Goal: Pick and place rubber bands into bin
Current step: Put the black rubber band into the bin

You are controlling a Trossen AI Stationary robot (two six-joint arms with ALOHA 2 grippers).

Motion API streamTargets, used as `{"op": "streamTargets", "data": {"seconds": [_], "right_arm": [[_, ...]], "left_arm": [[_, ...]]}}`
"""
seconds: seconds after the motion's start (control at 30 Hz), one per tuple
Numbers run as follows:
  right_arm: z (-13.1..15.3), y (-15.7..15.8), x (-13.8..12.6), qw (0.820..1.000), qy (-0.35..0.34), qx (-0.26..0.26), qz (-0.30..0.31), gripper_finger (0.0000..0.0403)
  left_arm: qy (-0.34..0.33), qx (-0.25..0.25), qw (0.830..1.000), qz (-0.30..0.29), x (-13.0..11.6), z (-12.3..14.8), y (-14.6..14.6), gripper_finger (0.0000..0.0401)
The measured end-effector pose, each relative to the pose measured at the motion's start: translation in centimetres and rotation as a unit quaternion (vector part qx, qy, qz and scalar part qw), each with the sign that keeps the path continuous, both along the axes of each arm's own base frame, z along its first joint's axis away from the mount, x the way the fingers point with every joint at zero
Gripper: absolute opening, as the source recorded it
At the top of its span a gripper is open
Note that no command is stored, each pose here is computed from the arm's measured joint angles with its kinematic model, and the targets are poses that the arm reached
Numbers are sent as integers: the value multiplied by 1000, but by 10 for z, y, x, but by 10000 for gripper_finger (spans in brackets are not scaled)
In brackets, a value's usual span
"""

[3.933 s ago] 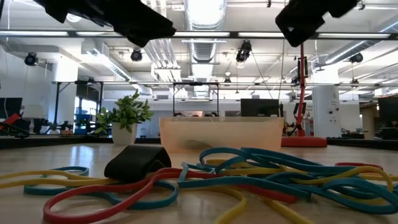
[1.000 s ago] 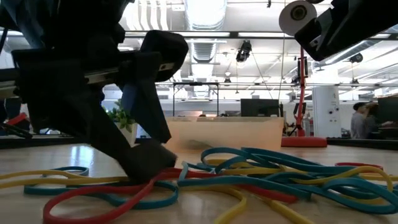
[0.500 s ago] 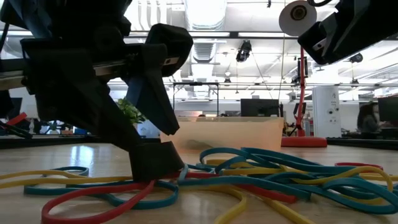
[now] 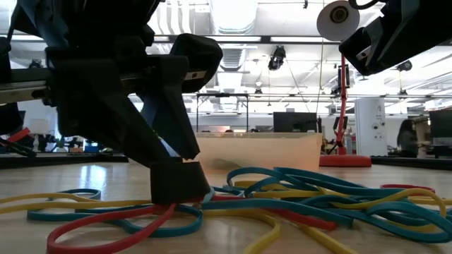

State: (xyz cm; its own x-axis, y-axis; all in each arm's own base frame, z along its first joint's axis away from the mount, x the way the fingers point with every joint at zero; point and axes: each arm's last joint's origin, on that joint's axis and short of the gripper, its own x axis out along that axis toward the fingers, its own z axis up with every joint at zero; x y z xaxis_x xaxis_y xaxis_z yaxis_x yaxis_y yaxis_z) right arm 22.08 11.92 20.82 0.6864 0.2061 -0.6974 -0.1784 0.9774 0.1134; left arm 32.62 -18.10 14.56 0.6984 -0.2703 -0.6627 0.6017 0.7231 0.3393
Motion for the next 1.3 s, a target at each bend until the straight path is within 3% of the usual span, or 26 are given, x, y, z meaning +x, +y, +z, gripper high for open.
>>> {"op": "streamTargets", "data": {"seconds": [0.27, 0.93, 1.3], "right_arm": [[0, 0, 0, 1000, 0, 0, 0, 57], [-1, 0, -1, 1000, 2, -1, 1, 56], [-2, 0, -1, 1000, 3, -1, 1, 56]], "left_arm": [[1, 0, 1000, 1, 0, -1, 1, 4], [17, 11, 1000, 3, 9, -16, -1, 12], [-6, 23, 999, 27, 1, 18, 7, 0]]}}
